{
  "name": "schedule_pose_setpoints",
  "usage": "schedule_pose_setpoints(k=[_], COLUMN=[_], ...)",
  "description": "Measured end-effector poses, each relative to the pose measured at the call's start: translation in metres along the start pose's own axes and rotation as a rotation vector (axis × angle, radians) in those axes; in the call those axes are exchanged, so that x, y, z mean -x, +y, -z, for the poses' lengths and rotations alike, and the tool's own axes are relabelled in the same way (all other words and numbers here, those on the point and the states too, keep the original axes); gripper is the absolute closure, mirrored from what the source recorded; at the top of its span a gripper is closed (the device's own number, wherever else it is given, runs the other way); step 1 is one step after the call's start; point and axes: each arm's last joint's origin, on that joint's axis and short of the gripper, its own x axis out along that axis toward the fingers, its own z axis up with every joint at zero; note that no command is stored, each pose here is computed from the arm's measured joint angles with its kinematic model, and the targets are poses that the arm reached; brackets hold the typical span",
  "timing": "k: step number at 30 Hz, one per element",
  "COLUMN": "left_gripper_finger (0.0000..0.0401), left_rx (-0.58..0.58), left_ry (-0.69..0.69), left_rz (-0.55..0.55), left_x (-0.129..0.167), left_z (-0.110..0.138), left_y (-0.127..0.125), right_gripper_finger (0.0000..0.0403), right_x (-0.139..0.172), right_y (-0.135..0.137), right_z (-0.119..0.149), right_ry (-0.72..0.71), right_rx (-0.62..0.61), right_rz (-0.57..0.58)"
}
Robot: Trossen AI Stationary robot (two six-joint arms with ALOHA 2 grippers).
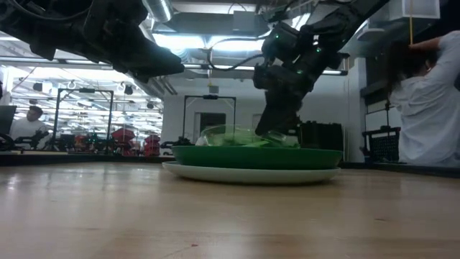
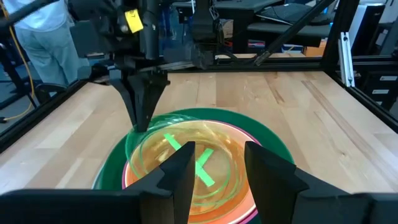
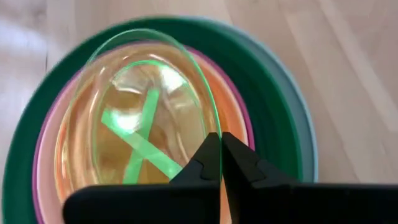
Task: Stack plastic plates
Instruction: Stack the green plate on the green plate
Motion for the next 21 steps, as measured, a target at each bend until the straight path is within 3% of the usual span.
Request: schedule_pose_setpoints(k=[15,21], left_gripper_finger=[0.0268,0.0268], left_rx=[0.008,0.008], left_ry=[-0.002,-0.003], left_rz=[0.0,0.0], left_x=[0.0003,0.001], left_z=[-0.0004,-0.0009], left_y=[0.0,0.0002], right_gripper_finger=[0.0397,0.0331], right_x=[-0.0026,-0.0026], right_y=[-0.0031,-0.0029], right_z=[-0.0063,-0.0071], right_ry=[-0.074,-0.081], right_rx=[0.023,0.049], right_rz=[0.101,0.099])
